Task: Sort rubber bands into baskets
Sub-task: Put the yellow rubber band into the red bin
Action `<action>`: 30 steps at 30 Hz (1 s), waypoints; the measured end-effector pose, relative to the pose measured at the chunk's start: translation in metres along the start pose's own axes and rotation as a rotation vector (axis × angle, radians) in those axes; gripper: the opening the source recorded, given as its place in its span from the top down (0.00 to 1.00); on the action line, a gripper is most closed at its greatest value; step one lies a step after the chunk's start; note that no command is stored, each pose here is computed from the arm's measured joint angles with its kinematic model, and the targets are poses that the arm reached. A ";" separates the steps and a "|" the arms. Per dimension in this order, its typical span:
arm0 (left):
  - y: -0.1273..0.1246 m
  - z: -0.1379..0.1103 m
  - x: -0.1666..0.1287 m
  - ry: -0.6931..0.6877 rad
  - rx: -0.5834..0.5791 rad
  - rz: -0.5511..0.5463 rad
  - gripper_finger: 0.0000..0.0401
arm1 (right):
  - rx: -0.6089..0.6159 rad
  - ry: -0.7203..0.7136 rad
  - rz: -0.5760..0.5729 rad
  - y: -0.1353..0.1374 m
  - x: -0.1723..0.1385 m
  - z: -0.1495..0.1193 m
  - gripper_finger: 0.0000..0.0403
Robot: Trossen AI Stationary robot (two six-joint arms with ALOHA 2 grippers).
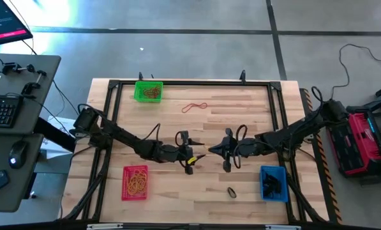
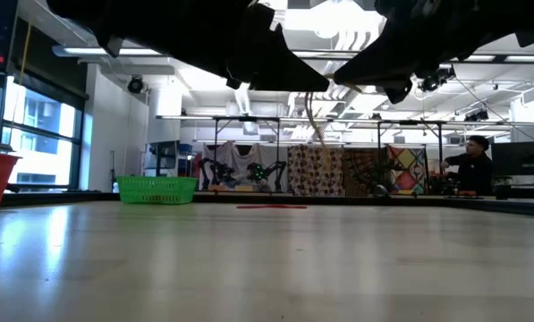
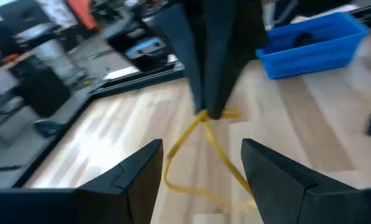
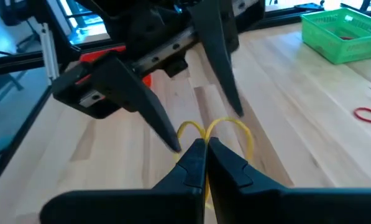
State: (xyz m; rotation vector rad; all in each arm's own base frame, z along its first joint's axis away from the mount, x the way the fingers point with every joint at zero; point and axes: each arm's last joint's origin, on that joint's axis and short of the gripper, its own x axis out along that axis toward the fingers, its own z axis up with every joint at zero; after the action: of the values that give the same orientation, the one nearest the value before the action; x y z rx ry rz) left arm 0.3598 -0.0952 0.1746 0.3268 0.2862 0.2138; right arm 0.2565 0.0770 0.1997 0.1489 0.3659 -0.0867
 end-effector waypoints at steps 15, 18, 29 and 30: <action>-0.001 0.012 0.004 -0.015 0.007 -0.051 0.48 | 0.000 -0.002 0.077 0.008 -0.002 0.000 1.00; -0.002 0.011 0.005 -0.003 0.015 -0.107 0.51 | 0.001 -0.007 0.082 0.009 -0.003 0.000 1.00; -0.004 0.010 0.004 0.001 0.053 -0.179 0.94 | 0.001 -0.008 0.091 0.009 -0.002 0.001 1.00; -0.004 0.009 0.004 0.005 0.055 -0.183 0.97 | 0.001 -0.007 0.091 0.009 -0.002 0.001 1.00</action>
State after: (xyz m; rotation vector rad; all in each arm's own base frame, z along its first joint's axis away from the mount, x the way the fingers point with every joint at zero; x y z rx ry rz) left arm 0.3675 -0.1008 0.1802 0.3520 0.3252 0.0264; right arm 0.2553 0.0859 0.2022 0.1660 0.3512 0.0021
